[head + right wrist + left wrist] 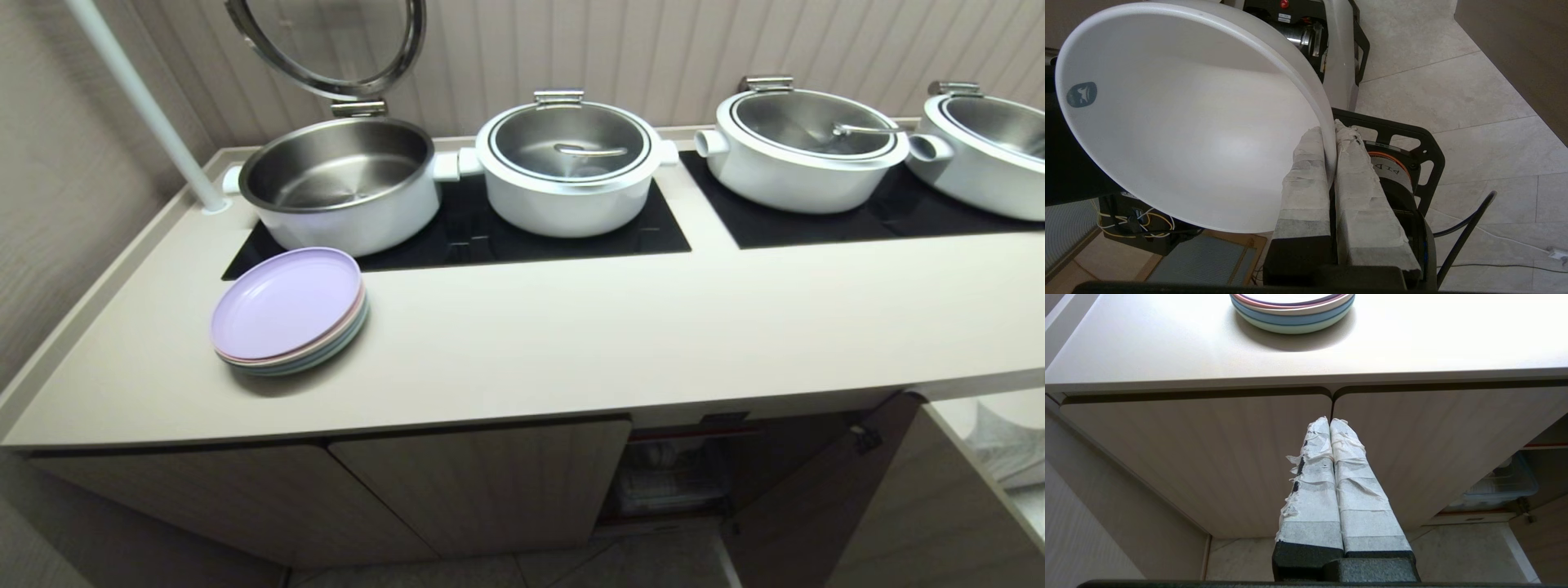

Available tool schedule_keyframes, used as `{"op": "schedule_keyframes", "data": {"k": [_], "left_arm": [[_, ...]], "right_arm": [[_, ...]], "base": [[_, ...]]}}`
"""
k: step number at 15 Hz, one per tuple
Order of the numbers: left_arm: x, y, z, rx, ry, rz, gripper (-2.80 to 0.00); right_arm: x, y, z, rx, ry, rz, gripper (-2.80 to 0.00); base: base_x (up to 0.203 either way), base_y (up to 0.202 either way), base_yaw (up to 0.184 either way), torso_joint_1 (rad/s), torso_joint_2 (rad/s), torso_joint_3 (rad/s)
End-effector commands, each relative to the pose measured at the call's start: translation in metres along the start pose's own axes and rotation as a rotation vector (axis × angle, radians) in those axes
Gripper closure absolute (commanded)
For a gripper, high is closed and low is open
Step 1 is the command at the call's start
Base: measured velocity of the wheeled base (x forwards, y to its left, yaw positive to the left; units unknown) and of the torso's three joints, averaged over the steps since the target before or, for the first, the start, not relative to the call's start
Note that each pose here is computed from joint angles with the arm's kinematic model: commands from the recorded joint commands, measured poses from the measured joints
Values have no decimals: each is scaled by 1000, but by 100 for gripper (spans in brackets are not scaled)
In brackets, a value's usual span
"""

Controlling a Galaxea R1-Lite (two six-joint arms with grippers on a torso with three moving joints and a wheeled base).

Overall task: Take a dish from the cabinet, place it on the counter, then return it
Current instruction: Place it on the table

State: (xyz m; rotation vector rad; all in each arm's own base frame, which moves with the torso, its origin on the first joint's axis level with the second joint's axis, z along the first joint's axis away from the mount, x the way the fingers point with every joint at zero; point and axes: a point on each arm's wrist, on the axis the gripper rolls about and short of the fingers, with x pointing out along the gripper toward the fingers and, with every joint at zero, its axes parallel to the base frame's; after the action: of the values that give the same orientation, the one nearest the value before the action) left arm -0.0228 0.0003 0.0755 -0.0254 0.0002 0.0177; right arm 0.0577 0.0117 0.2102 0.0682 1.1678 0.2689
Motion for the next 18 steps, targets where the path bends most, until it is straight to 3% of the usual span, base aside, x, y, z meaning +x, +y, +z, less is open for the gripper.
{"op": "schedule_keyframes", "data": {"k": [1, 7, 10, 18], "left_arm": [[0, 0, 0, -1, 0, 1, 0], [0, 0, 0, -1, 0, 1, 0], [0, 0, 0, -1, 0, 1, 0], [0, 0, 0, -1, 0, 1, 0]], "right_arm": [[-1, 0, 0, -3, -3, 2, 0], [5, 0, 16, -37, -108, 1, 0], [9, -1, 33, -35, -137, -63, 0], [3, 4, 114, -48, -219, -66, 0]], "base": [[0, 0, 0, 0, 0, 0], [0, 0, 0, 0, 0, 0], [0, 0, 0, 0, 0, 0], [0, 0, 0, 0, 0, 0]]}}
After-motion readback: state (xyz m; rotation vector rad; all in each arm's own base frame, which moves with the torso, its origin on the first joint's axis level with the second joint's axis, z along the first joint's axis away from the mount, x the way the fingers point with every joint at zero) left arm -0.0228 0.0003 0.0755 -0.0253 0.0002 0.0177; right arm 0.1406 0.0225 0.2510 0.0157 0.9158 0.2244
